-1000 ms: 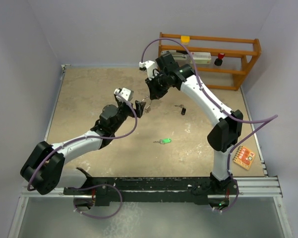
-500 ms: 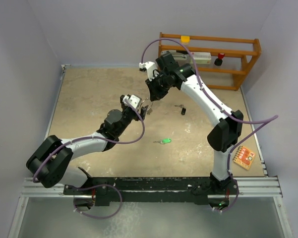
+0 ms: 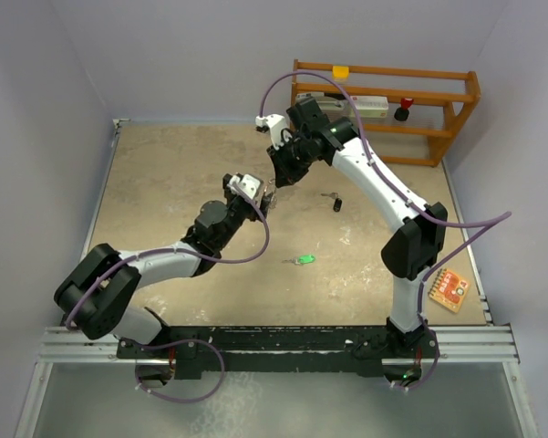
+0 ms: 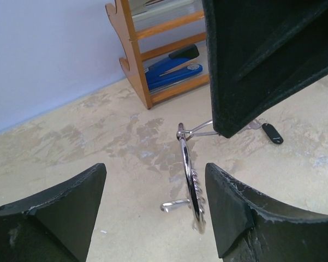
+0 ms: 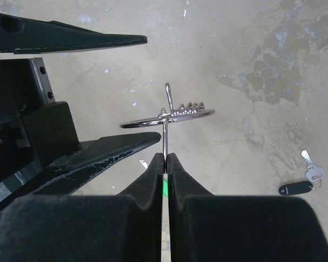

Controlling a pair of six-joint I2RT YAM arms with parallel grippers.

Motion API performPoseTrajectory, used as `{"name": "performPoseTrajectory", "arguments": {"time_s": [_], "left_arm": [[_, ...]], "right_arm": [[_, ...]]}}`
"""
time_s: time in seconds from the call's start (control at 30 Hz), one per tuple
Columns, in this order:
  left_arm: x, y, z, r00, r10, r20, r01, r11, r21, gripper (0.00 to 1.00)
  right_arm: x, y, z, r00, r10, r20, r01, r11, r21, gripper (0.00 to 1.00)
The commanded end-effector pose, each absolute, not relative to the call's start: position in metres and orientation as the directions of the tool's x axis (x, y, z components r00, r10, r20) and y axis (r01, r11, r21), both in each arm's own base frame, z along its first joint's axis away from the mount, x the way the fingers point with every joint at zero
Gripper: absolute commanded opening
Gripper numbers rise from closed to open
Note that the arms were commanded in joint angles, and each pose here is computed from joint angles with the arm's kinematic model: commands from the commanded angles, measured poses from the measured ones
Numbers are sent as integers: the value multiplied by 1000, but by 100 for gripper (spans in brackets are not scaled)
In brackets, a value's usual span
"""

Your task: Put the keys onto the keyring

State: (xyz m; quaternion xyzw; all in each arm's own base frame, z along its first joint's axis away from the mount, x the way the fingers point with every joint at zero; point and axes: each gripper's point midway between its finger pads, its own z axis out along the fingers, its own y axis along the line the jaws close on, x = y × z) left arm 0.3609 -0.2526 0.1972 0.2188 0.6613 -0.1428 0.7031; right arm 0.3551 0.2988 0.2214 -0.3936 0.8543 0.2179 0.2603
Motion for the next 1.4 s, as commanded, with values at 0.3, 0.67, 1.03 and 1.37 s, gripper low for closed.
{"name": "performPoseTrajectory", "arguments": {"time_s": [0.3, 0.67, 1.03, 1.37], "left_arm": [[378, -271, 236, 216, 91, -972, 494, 848, 189, 64], [378, -285, 228, 262, 144, -954, 543, 796, 269, 51], [373, -293, 233, 291, 141, -946, 576, 764, 291, 32], [369, -298, 230, 273, 153, -950, 609, 737, 293, 0]], "right_arm": [[341, 297, 246, -514, -555, -654, -811, 563, 160, 0], [337, 295, 246, -512, -558, -653, -814, 557, 163, 0], [335, 297, 240, -524, -562, -640, -814, 551, 183, 0], [338, 299, 236, -531, -557, -638, -810, 555, 189, 0]]}}
